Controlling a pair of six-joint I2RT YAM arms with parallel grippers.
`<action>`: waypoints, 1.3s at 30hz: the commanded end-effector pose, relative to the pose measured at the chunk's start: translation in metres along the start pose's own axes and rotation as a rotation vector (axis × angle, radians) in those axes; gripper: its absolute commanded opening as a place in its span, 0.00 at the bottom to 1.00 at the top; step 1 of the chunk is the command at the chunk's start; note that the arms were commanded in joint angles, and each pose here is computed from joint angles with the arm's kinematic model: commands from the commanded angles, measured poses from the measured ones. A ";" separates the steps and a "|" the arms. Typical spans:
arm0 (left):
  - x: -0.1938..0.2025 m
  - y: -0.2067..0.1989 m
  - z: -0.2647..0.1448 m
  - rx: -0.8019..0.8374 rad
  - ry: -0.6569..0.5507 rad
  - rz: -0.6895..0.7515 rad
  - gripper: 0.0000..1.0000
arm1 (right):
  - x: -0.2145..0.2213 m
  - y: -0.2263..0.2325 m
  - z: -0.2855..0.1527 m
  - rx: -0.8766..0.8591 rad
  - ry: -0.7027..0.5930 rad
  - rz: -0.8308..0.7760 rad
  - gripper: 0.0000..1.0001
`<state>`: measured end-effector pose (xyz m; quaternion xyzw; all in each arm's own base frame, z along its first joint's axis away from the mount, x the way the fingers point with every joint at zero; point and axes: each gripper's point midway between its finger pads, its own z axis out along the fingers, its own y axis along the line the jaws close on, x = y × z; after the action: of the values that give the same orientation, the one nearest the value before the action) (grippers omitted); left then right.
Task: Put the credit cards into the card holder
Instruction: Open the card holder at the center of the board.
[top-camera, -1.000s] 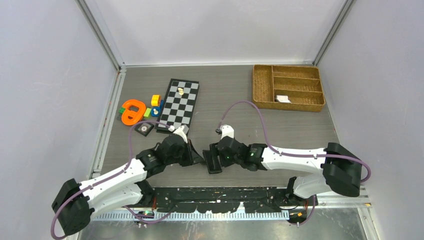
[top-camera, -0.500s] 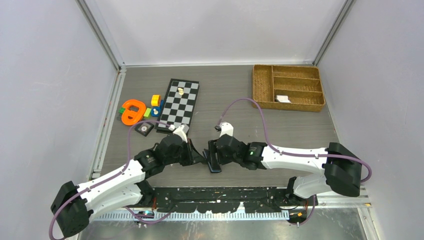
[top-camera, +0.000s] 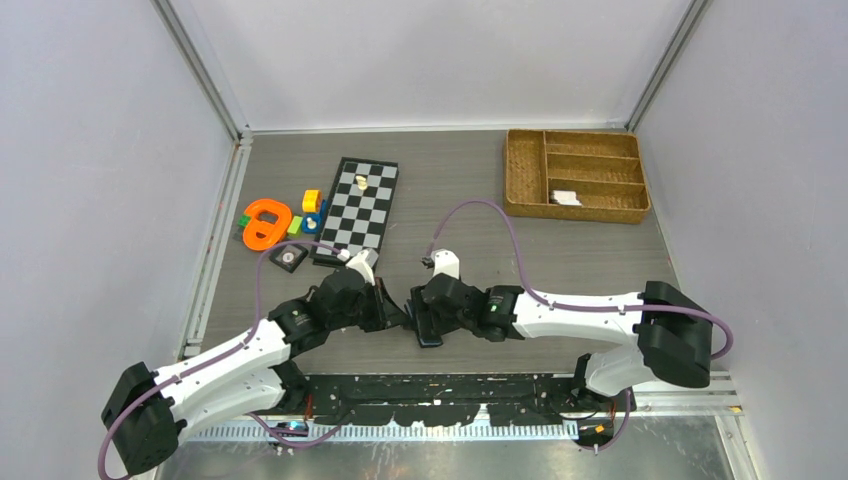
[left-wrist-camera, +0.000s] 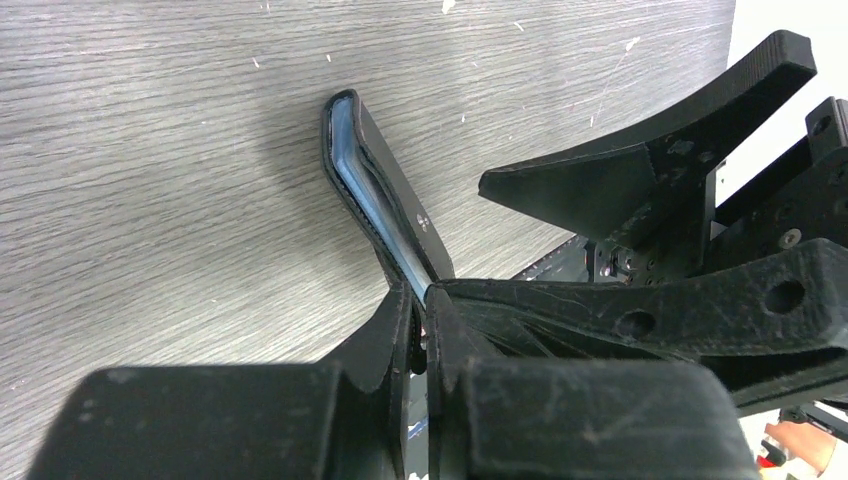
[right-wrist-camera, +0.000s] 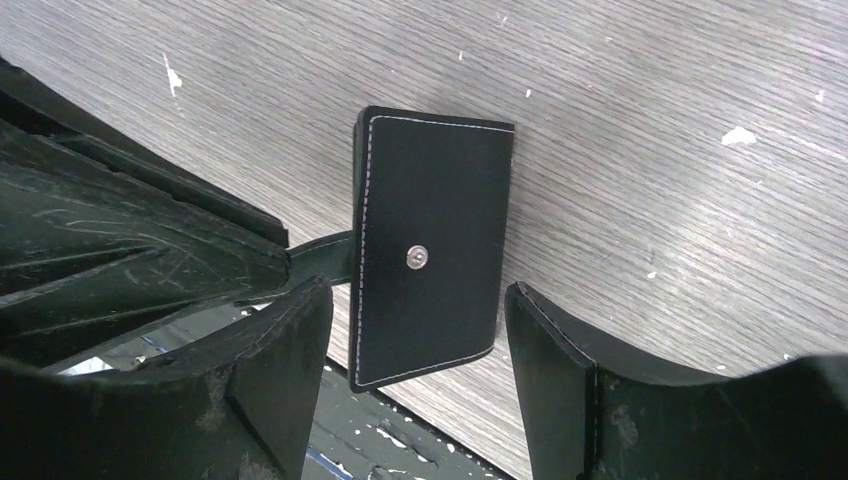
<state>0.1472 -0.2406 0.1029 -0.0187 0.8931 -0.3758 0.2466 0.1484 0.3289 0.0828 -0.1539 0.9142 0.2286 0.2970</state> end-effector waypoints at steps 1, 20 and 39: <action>-0.013 -0.021 -0.006 0.068 -0.042 0.030 0.00 | -0.016 0.006 -0.003 0.022 -0.048 0.005 0.67; -0.018 -0.021 -0.013 0.061 -0.072 0.032 0.00 | -0.011 -0.013 -0.001 0.166 -0.046 -0.023 0.64; -0.033 0.011 -0.010 -0.105 -0.121 -0.010 0.00 | -0.020 -0.090 -0.024 0.432 -0.094 0.114 0.63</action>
<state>0.1574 -0.2186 0.1020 -0.0465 0.9000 -0.3313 0.2794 0.1715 0.2674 0.0693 -0.0853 0.9376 0.0626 0.3313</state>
